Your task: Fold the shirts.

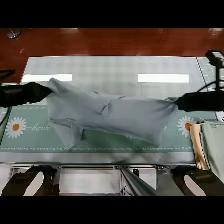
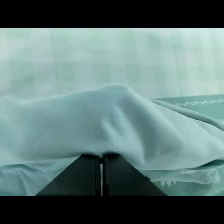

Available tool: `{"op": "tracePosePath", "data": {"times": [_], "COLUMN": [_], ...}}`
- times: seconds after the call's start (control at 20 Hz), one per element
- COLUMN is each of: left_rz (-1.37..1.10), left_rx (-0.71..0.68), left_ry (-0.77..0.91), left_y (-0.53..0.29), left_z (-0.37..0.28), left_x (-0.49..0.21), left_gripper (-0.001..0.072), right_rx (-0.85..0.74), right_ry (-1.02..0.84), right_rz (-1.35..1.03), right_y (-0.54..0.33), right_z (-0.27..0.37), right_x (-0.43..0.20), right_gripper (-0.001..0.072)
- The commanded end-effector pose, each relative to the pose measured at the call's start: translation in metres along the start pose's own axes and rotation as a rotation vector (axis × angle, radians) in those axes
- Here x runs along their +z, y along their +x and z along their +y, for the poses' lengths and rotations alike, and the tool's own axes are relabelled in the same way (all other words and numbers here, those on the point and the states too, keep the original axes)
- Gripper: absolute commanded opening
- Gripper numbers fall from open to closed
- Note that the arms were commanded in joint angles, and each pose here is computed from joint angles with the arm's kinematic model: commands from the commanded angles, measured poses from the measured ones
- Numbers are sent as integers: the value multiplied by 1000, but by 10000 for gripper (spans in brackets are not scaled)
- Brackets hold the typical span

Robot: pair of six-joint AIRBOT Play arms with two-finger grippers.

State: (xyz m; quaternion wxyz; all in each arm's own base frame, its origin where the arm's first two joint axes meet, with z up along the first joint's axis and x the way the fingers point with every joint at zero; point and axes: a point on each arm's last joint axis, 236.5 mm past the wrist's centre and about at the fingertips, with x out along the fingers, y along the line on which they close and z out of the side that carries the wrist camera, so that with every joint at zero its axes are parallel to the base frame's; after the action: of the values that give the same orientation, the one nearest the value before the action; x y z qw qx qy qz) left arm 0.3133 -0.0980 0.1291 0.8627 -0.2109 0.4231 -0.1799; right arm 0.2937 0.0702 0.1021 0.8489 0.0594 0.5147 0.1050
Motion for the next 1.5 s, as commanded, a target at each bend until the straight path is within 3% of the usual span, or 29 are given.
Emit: {"op": "tracePosePath", "data": {"times": [0.0, 0.3, 0.35, 0.4, 0.45, 0.65, 0.85, 1.0, 1.15, 1.45], "left_rz": [-14, -43, -26, -5, 27, 234, 417, 452, 378, 286], "left_rx": [46, 13, -1, -6, -13, 107, 237, 221, 131, 169], "left_ry": [-71, -196, -208, -205, -194, -134, -340, -567, -676, -644], "left_y": [65, 139, 145, 149, 148, 93, 41, 40, 57, 80], "left_z": [35, 38, 36, 35, 34, 89, 170, 196, 197, 205], "left_x": [4, 46, 48, 49, 48, 30, -38, -100, -118, -113], "left_gripper": [17, 18, 57, 322, 688, 702, 701, 701, 701, 701], "right_rx": [32, 312, 346, 379, 404, 318, 71, 148, 248, 343], "right_ry": [136, 365, 399, 431, 448, 371, 474, 653, 681, 703], "right_rz": [-8, 13, 4, -2, -2, 108, 307, 177, 143, 242], "right_y": [66, 130, 134, 135, 132, 97, 71, 87, 102, 112], "right_z": [-27, -19, -20, -21, -23, -83, -171, -157, -116, -79], "right_x": [39, 121, 132, 140, 145, 109, 4, -35, -69, -115], "right_gripper": [24, 25, 55, 324, 610, 621, 620, 617, 617, 616]}}
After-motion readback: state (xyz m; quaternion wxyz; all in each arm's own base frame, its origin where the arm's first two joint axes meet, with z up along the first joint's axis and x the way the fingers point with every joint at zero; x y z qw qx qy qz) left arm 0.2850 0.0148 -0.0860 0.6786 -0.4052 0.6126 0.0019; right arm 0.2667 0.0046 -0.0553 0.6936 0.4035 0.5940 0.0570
